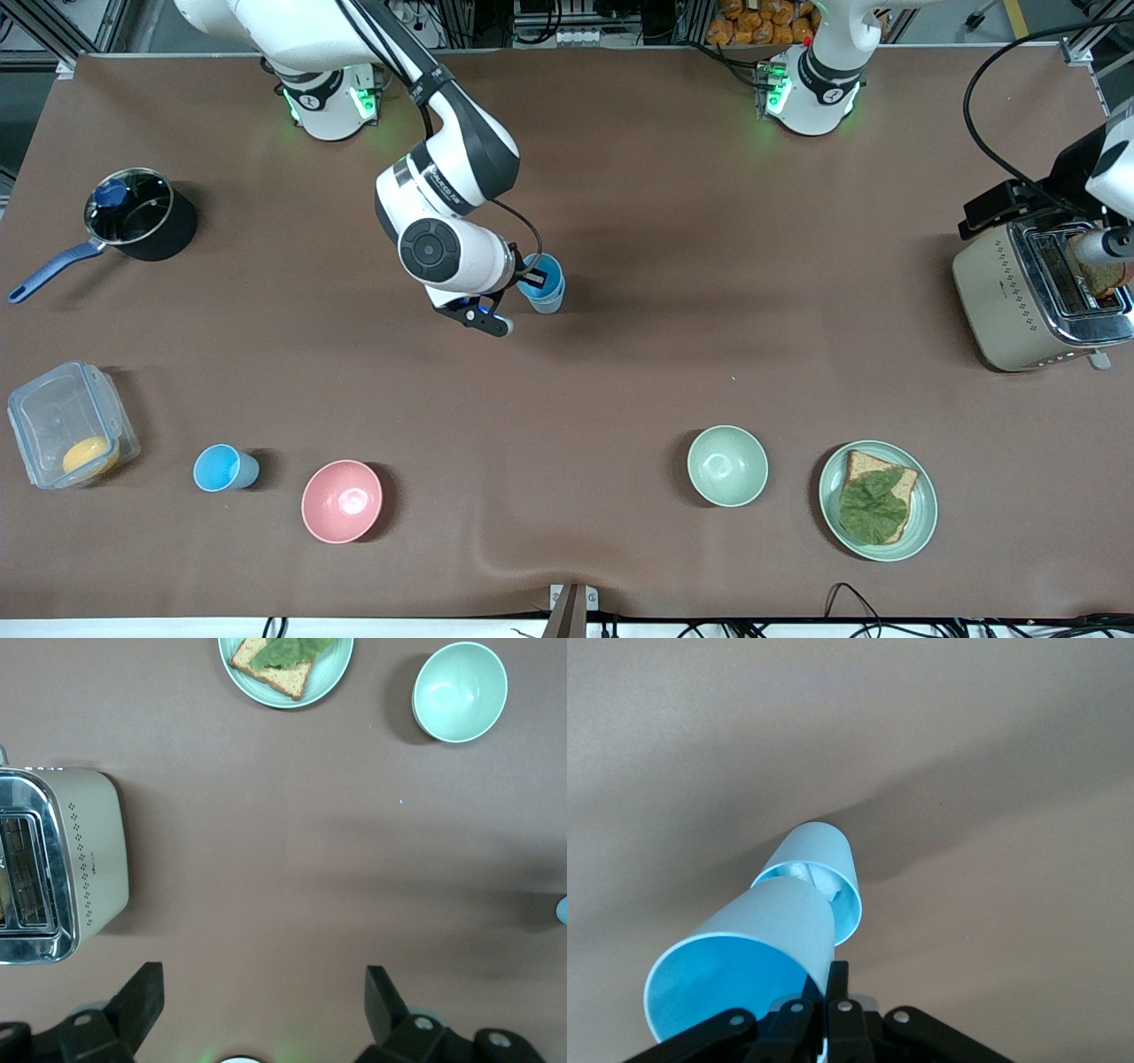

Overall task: Stack blue cups with both arms
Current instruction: 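Press the blue cup down into the tissue cup and open the right gripper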

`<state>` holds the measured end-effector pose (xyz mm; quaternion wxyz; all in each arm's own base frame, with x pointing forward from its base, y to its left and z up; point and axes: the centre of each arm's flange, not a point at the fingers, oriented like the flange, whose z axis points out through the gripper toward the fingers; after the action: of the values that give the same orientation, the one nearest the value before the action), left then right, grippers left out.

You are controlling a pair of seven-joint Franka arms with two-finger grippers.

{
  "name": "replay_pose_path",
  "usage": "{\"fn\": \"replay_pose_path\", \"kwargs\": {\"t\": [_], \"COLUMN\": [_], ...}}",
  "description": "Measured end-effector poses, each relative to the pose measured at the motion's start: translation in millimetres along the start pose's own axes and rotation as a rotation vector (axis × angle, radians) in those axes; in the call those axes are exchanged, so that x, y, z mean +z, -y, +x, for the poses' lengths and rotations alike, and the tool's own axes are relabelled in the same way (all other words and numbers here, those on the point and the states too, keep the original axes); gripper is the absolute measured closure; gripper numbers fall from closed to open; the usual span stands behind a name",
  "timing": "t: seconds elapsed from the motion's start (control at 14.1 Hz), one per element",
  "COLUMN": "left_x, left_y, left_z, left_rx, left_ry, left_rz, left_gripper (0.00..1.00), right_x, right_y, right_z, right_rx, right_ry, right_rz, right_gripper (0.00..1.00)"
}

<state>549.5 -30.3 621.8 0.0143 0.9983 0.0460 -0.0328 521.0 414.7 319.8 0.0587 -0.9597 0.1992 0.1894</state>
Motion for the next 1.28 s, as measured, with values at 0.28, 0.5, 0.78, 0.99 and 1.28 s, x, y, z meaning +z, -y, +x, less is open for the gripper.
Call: {"fn": "replay_pose_path", "kwargs": {"t": [0.28, 0.5, 0.78, 0.99, 1.28], "left_x": [-1.3, -2.5, -5.9, -13.9, -16.9], "left_y": [-16.4, -22.0, -18.2, -12.6, -10.1], "left_z": [-4.8, -6.7, -7.8, -8.8, -10.0], "left_rx": [-0.029, -0.037, -0.042, -0.047, -0.052], "left_ry": [0.0, -0.002, -0.011, -0.036, -0.042], "left_rz": [0.002, 0.002, 0.014, 0.052, 0.052], "left_gripper": [0.0, 0.0, 0.0, 0.0, 0.0], "right_x": [3.2, 8.2, 14.1, 14.9, -6.3], "right_y": [1.5, 0.5, 0.7, 0.7, -4.2], "right_z": [-3.6, -5.0, -5.6, -5.0, 5.5], "right_rx": [-0.003, -0.003, -0.009, -0.008, -0.031], "right_ry": [0.002, 0.006, 0.003, 0.003, -0.036], "right_rz": [-0.005, -0.014, -0.029, -0.031, -0.02], "right_gripper": [0.97, 0.97, 0.93, 0.61, 0.19]}}
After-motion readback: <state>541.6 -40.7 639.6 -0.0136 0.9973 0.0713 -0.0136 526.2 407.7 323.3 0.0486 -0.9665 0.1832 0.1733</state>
